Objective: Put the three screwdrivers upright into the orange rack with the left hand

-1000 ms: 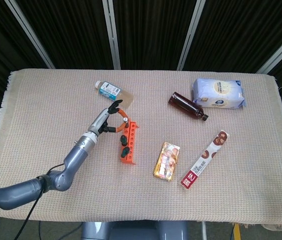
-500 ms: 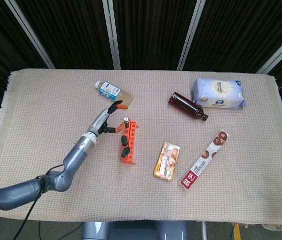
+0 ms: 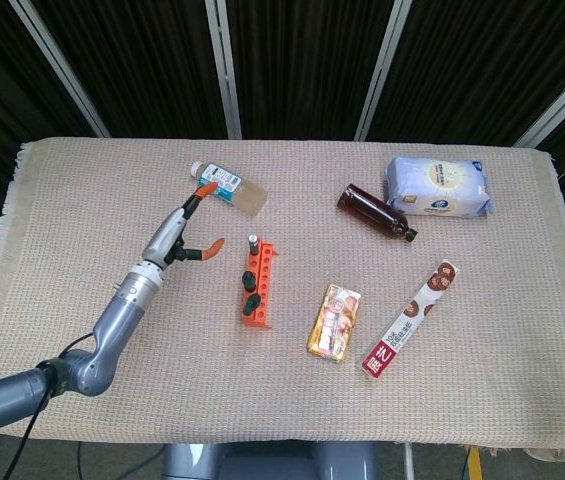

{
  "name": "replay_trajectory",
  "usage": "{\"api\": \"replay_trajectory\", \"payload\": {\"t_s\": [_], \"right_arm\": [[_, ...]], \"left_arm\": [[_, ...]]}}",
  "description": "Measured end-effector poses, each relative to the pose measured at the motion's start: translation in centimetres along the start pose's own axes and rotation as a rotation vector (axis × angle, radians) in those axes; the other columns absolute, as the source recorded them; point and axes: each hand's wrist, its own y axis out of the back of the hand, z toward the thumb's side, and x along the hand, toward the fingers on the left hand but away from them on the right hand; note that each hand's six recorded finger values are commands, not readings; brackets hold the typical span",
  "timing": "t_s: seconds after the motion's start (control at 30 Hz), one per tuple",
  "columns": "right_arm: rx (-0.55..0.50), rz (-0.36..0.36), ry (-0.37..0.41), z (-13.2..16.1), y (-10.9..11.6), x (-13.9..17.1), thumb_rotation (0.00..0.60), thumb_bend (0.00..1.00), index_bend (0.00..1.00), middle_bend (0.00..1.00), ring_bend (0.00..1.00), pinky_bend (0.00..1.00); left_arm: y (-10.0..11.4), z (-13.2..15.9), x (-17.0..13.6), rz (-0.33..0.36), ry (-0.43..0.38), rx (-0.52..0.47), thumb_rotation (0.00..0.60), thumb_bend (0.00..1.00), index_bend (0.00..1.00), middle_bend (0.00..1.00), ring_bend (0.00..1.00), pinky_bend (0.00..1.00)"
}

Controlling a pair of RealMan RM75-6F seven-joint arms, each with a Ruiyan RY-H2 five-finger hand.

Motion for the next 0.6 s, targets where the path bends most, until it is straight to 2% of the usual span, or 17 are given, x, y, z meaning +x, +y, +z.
{"api": "replay_trajectory", "payload": {"t_s": [0.2,0.33,0.47,0.6], "right_arm": [[0.008,-0.007,0.032,0.9,0.1,-0.7,0.600,0.00,0.12,0.02,0.00,0.00],[0.013,-0.015,0.059,1.7,0.1,-1.2,0.600,0.00,0.12,0.02,0.00,0.00],[0.022,-0.017,0.100,2.8,-0.2,-1.8,0.600,0.00,0.11,0.02,0.00,0.00],[0.029,-0.016,0.149,4.0,-0.6,-2.2,0.600,0.00,0.07,0.00,0.00,0.00]], "left_arm": [[5.2,-1.3,-5.8,0.155,0.013,0.233,0.600,0.41,0.08,0.00,0.00,0.00],[8.3,-3.4,-11.4,0.239,0.098,0.384,0.600,0.41,0.09,0.00,0.00,0.00],[10.5,-5.6,-16.9,0.286,0.192,0.461,0.600,0.41,0.11,0.00,0.00,0.00],[11.4,-6.9,-21.8,0.322,0.236,0.485,0.600,0.41,0.13,0.00,0.00,0.00]]}}
